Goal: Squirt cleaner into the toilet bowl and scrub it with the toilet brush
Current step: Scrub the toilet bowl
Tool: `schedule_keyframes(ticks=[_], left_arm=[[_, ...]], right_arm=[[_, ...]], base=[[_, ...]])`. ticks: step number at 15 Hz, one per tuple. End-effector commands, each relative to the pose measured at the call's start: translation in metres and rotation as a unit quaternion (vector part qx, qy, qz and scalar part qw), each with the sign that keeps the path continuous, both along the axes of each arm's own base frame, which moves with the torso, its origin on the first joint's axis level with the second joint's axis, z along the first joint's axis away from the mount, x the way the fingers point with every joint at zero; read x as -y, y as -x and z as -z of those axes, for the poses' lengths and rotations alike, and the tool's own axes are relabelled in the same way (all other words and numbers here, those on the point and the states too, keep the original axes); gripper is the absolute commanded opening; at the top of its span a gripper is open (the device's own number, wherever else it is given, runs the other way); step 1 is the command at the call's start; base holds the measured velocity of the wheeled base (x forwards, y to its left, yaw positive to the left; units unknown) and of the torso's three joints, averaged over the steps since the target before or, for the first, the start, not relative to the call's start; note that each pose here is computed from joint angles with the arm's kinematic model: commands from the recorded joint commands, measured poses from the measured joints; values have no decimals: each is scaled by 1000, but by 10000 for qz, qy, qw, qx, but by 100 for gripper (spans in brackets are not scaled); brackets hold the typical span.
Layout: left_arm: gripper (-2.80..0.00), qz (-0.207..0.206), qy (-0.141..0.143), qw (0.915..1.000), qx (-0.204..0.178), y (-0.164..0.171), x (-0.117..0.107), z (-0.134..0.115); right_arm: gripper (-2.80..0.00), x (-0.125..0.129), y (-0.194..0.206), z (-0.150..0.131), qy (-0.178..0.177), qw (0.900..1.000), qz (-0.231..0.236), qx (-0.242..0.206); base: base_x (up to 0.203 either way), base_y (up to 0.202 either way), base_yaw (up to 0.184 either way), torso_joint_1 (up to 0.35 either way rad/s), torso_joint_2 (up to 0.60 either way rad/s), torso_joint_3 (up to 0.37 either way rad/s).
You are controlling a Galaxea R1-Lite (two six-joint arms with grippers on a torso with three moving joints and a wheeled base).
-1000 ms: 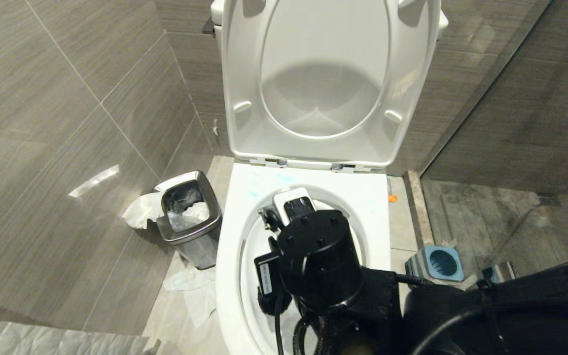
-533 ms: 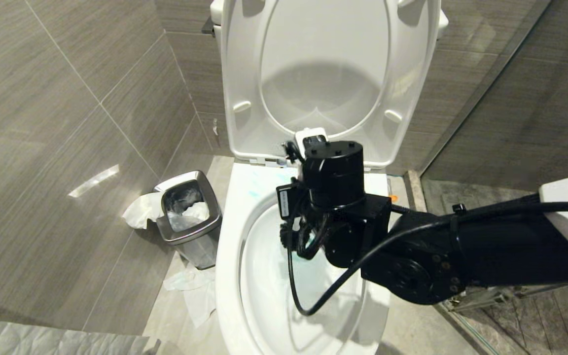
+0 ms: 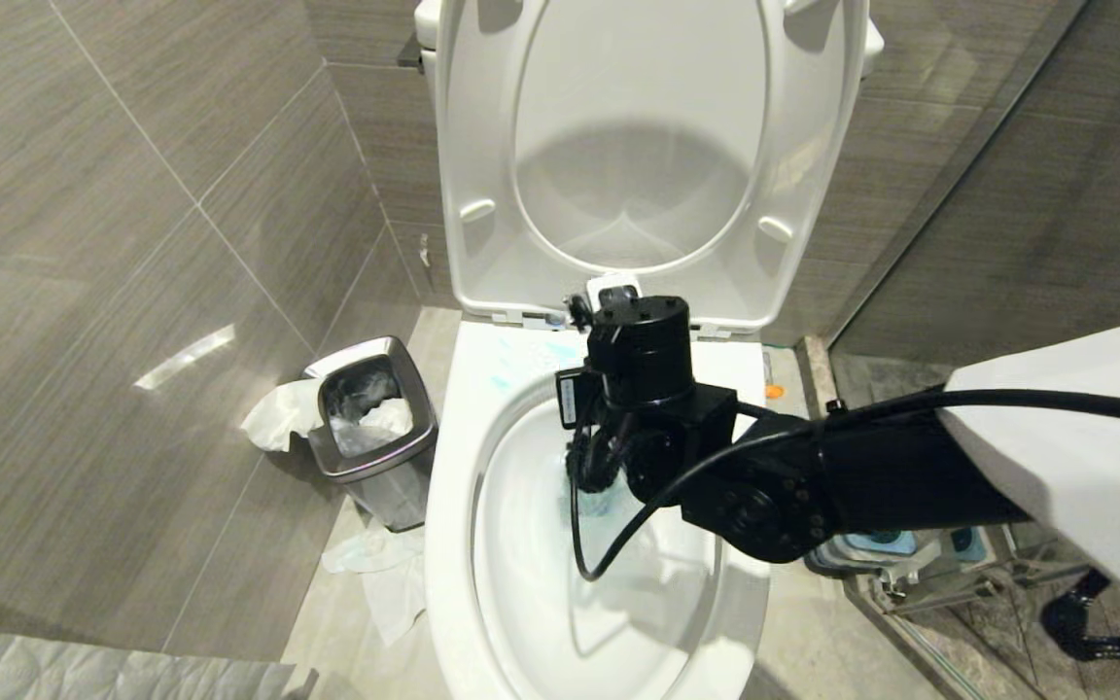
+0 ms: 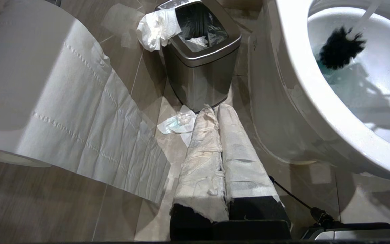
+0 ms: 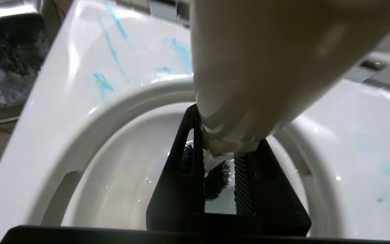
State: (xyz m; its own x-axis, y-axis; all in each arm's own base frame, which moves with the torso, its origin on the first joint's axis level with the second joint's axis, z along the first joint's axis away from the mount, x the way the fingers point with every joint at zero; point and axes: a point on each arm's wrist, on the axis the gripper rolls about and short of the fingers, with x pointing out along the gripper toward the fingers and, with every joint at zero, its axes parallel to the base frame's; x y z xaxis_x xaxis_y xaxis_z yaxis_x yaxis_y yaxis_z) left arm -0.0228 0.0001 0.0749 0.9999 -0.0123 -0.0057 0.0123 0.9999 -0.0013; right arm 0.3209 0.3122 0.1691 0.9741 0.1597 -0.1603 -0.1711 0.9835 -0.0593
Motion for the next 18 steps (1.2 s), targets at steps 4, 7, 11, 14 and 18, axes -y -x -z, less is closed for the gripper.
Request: schedule_keyframes(ticks=[4, 7, 11, 14, 18], left_arm=[[-280, 0, 1, 10000, -10, 0, 0, 0], [-280, 0, 1, 10000, -10, 0, 0, 0], [-280, 0, 1, 10000, -10, 0, 0, 0], [-280, 0, 1, 10000, -10, 0, 0, 0], [-280, 0, 1, 10000, -10, 0, 0, 0]], right_arm=[[-280, -13, -14, 48, 273, 9992, 61, -293], [-280, -7, -8, 22, 110, 9998, 61, -124], [-280, 14, 24, -38, -105, 9999, -48, 79], [-280, 35, 52, -80, -146, 9997, -135, 115], [-280, 55, 73, -126, -177, 9995, -236, 129]], base=[[0, 0, 0, 0, 0, 0], [0, 0, 0, 0, 0, 0], [0, 0, 0, 0, 0, 0], [0, 0, 0, 0, 0, 0], [0, 0, 0, 0, 0, 0]])
